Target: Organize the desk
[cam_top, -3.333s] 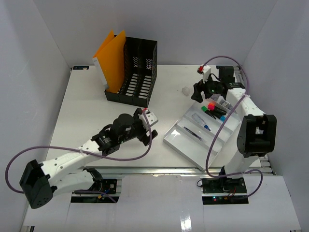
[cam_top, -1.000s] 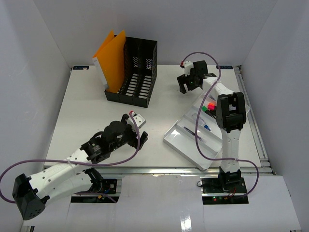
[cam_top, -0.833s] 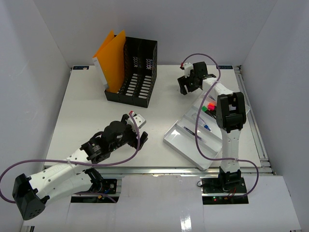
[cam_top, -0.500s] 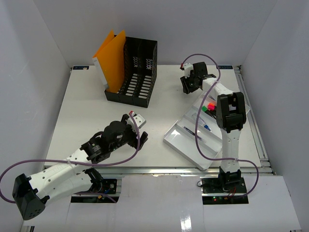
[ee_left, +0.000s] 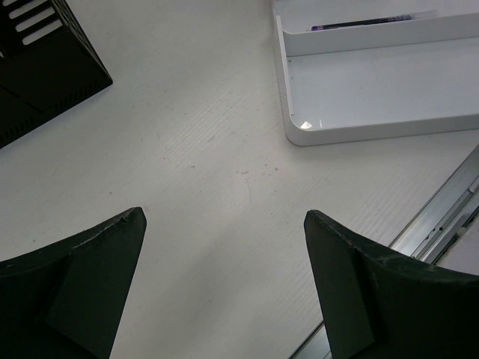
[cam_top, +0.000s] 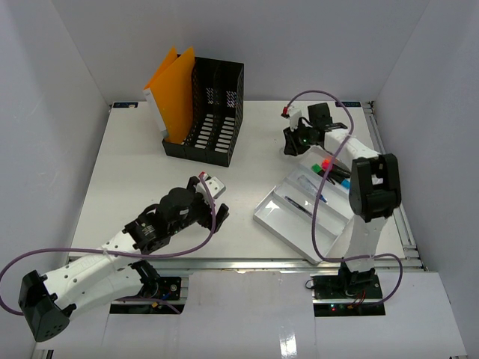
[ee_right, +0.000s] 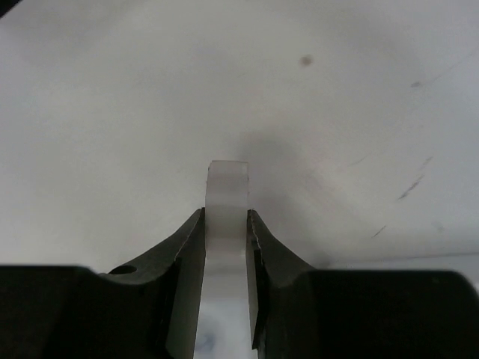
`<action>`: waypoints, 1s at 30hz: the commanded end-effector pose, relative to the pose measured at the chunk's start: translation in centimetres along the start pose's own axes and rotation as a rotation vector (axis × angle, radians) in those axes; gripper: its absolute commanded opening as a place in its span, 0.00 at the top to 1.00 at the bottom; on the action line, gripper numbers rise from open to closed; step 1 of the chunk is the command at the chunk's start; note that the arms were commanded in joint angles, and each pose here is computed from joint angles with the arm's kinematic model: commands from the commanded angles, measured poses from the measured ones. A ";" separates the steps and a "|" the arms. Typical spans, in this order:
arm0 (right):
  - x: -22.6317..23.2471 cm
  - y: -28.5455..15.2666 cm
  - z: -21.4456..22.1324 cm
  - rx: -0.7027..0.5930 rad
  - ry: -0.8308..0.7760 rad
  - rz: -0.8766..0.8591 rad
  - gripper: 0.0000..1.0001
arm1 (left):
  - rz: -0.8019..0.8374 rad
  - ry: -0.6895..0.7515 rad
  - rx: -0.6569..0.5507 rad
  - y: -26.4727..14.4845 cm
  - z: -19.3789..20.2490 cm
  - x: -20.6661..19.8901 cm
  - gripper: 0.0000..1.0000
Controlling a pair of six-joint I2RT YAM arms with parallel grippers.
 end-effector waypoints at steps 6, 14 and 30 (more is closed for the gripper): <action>10.8 -10.5 1.7 -0.167 -0.264 -0.526 0.91 | -0.002 -0.011 -0.038 -0.7 -0.4 0.1 0.02; 15.3 -10.8 8.3 -0.012 -0.320 -0.582 0.87 | -0.002 -0.017 -0.042 -0.6 -0.5 0.1 0.02; 15.6 -9.9 9.9 0.043 -0.404 -0.400 0.10 | 0.056 -0.074 -0.098 -0.8 -0.9 -0.5 0.02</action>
Point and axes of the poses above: each gripper's point midway between its finger pads, its own y axis out along the fingers, its own x axis along the line the jaws close on, z = x × y, the point moved 10 cm from there along -y, back along the fingers
